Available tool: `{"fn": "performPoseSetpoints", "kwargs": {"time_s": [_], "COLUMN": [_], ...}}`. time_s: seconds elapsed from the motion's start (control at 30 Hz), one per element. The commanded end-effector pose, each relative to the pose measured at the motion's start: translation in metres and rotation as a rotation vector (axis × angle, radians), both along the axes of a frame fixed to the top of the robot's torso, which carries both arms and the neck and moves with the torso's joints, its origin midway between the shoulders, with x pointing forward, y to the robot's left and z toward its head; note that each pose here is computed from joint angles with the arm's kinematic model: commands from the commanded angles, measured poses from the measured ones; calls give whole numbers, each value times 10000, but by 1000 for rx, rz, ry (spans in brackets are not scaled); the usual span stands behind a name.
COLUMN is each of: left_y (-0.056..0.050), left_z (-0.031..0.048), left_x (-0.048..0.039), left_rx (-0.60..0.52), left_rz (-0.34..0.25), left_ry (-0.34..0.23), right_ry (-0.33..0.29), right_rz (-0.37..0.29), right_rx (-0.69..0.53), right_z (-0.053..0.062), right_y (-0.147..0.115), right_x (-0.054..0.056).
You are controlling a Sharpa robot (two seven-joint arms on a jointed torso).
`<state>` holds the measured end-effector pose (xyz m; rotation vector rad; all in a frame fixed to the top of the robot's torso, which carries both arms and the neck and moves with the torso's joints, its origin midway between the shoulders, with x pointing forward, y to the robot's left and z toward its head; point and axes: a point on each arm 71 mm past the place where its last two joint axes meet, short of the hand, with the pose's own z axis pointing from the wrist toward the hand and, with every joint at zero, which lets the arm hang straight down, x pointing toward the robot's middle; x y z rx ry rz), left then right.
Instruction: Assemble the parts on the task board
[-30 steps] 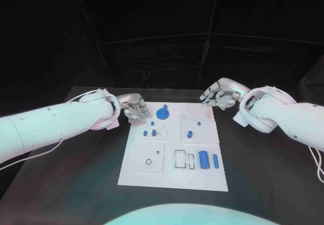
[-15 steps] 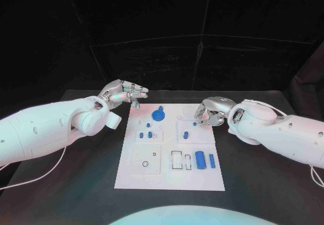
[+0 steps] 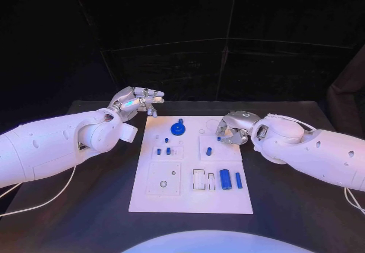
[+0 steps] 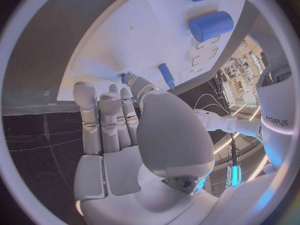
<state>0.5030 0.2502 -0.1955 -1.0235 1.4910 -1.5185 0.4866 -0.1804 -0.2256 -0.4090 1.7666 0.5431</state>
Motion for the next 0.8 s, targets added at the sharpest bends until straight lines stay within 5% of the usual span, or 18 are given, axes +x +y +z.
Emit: {"fn": "performPoseSetpoints", "kwargs": {"time_s": [0.03, 0.8], "left_y": [0, 7], "left_z": [36, 23], "left_x": [1, 13], "left_rx": [-38, -32], "left_rz": [13, 15], "left_ry": [-22, -10], "right_ry": [9, 37], "right_rz": [13, 9], "right_rx": [-35, -88], "right_z": [-25, -165], "right_y": [18, 122], "right_x": [2, -24]}}
